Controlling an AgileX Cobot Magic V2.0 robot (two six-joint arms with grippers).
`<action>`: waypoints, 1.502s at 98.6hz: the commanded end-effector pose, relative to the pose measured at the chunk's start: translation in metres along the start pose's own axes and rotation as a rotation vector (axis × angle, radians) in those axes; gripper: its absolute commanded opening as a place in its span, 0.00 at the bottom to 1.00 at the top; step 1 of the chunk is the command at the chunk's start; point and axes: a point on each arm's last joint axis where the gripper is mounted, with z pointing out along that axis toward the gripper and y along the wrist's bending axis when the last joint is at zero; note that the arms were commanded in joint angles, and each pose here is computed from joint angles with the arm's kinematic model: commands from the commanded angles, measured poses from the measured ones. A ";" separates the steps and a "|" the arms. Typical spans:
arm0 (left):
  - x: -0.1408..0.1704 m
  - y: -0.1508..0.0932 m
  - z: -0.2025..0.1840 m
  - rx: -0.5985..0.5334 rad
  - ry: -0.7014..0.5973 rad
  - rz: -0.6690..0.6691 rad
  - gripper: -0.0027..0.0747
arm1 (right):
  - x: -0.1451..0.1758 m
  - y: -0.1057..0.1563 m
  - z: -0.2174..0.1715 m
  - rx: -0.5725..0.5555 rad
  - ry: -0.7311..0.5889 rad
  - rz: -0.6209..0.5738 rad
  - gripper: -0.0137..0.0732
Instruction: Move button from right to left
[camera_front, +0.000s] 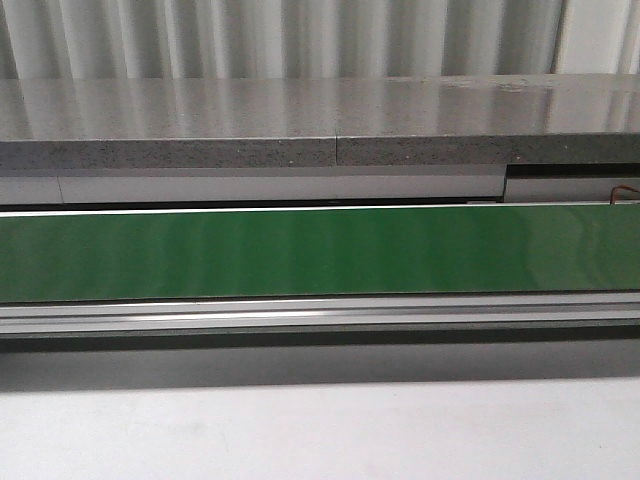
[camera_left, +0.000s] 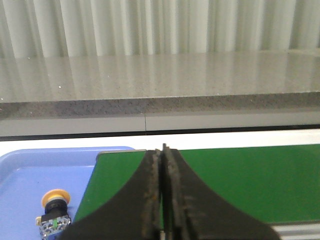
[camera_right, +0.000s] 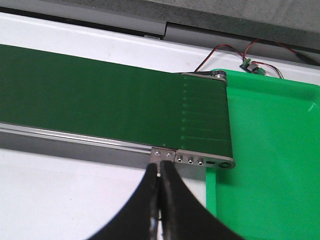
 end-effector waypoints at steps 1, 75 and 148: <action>-0.002 0.000 -0.002 -0.005 -0.099 -0.018 0.01 | -0.012 -0.002 -0.004 0.021 -0.079 -0.011 0.08; -0.001 0.000 -0.002 -0.007 -0.097 -0.004 0.01 | -0.012 -0.002 -0.004 0.021 -0.078 -0.011 0.08; -0.001 0.000 -0.002 -0.007 -0.097 -0.004 0.01 | -0.012 -0.001 -0.003 0.014 -0.108 0.002 0.08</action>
